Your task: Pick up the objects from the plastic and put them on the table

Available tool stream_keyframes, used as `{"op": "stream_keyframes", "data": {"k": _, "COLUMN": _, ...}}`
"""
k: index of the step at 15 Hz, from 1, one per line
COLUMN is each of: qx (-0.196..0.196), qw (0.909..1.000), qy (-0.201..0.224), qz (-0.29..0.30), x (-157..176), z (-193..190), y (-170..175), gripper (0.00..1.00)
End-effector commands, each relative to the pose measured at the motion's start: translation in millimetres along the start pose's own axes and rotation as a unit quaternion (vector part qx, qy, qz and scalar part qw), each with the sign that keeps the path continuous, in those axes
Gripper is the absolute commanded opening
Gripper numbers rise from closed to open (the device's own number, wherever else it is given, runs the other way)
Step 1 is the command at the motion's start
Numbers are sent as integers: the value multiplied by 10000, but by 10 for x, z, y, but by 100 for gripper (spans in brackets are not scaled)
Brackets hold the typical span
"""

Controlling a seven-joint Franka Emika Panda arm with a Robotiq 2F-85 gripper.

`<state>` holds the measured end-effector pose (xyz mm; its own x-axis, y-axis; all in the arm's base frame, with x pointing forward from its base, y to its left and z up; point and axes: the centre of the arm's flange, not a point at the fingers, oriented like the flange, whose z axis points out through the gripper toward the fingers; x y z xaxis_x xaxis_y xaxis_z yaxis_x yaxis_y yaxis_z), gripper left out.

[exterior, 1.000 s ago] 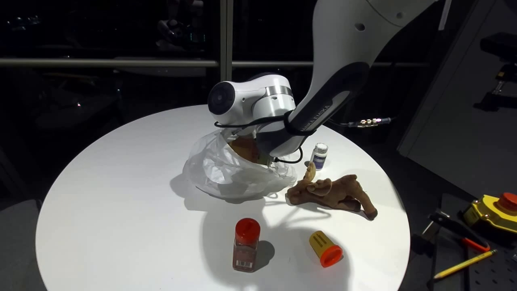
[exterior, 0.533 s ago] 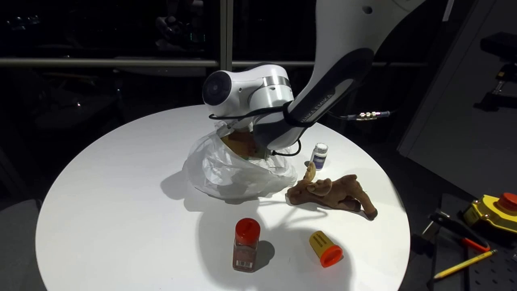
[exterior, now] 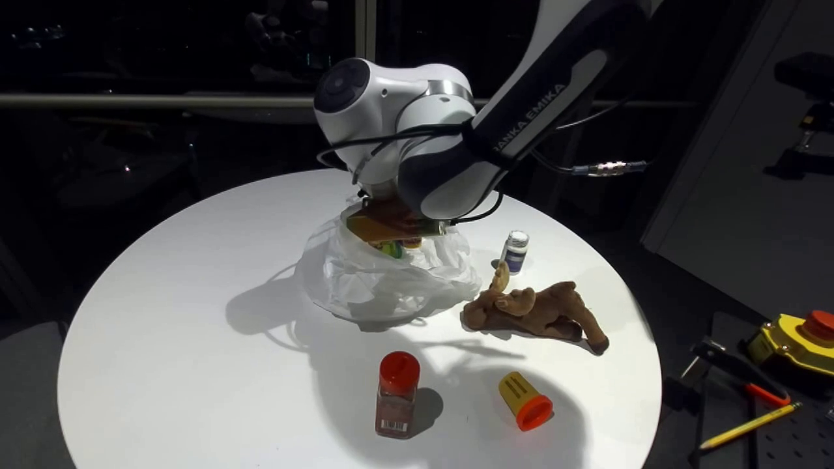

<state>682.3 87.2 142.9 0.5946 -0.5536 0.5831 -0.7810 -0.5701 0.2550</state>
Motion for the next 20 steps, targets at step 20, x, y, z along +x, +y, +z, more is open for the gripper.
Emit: {"op": "stream_keyframes", "data": {"k": 20, "qx": 816, "qw": 9512, "qy": -1658, "qz": -2473, "x": -619, "z": -1443, "y": 1172, "gripper": 28}}
